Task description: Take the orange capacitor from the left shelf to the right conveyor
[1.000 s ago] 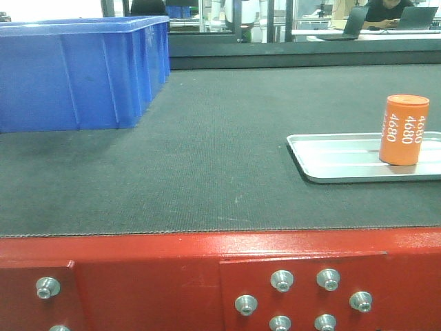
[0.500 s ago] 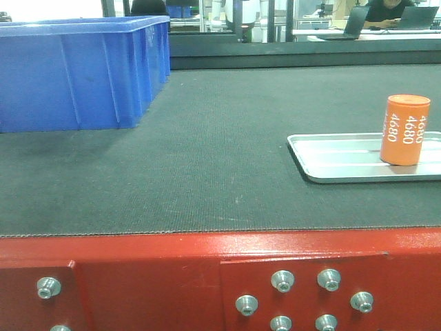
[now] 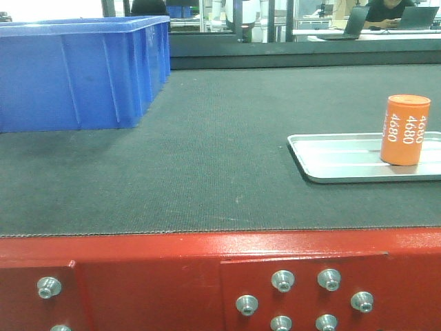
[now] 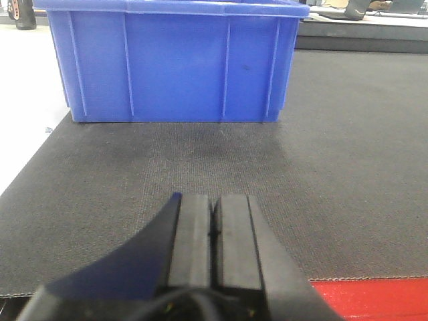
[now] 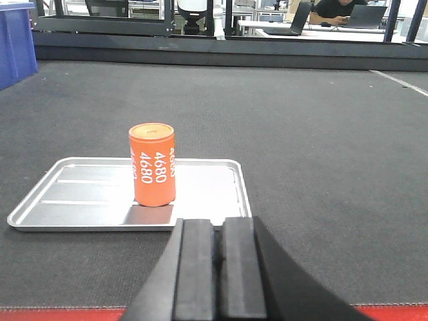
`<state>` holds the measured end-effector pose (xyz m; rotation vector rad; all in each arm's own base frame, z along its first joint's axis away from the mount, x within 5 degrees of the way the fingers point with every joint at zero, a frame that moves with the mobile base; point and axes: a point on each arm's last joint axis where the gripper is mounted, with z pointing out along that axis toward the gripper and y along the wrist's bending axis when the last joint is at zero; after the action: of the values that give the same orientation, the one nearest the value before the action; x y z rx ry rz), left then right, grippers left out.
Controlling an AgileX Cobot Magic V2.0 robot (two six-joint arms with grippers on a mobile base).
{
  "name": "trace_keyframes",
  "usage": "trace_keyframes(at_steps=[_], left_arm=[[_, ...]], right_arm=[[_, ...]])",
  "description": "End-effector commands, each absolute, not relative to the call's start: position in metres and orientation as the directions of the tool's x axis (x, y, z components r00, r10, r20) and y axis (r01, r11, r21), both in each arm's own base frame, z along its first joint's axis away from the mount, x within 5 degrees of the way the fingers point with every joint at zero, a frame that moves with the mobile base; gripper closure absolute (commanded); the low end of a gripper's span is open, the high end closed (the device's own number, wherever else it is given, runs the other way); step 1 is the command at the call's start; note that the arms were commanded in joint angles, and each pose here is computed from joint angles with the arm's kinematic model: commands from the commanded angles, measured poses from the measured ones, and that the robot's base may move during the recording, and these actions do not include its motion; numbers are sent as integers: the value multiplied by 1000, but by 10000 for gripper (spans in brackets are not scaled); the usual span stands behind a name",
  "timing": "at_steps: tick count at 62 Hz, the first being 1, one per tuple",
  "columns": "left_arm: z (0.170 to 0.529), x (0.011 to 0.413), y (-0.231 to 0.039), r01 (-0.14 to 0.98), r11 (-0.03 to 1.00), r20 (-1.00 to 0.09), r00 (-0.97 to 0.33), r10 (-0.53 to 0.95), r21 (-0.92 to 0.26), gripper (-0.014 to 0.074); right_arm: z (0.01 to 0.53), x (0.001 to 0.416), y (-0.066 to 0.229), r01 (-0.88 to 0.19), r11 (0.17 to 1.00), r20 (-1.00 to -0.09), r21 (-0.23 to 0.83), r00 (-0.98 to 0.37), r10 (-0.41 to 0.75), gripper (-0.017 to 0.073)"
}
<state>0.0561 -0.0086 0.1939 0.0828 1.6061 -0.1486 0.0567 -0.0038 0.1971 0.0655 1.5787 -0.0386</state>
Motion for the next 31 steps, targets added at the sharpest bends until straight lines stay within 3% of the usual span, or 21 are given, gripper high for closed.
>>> trace_keyframes(at_steps=[1, 31], left_arm=[[203, 55, -8, 143, 988, -997, 54, -58, -49, 720], [203, 55, -8, 143, 988, -997, 54, -58, -49, 720]], right_arm=[[207, 55, -4, 73, 997, -995, 6, 98, -1, 502], [207, 55, -4, 73, 997, -995, 6, 98, -1, 502]])
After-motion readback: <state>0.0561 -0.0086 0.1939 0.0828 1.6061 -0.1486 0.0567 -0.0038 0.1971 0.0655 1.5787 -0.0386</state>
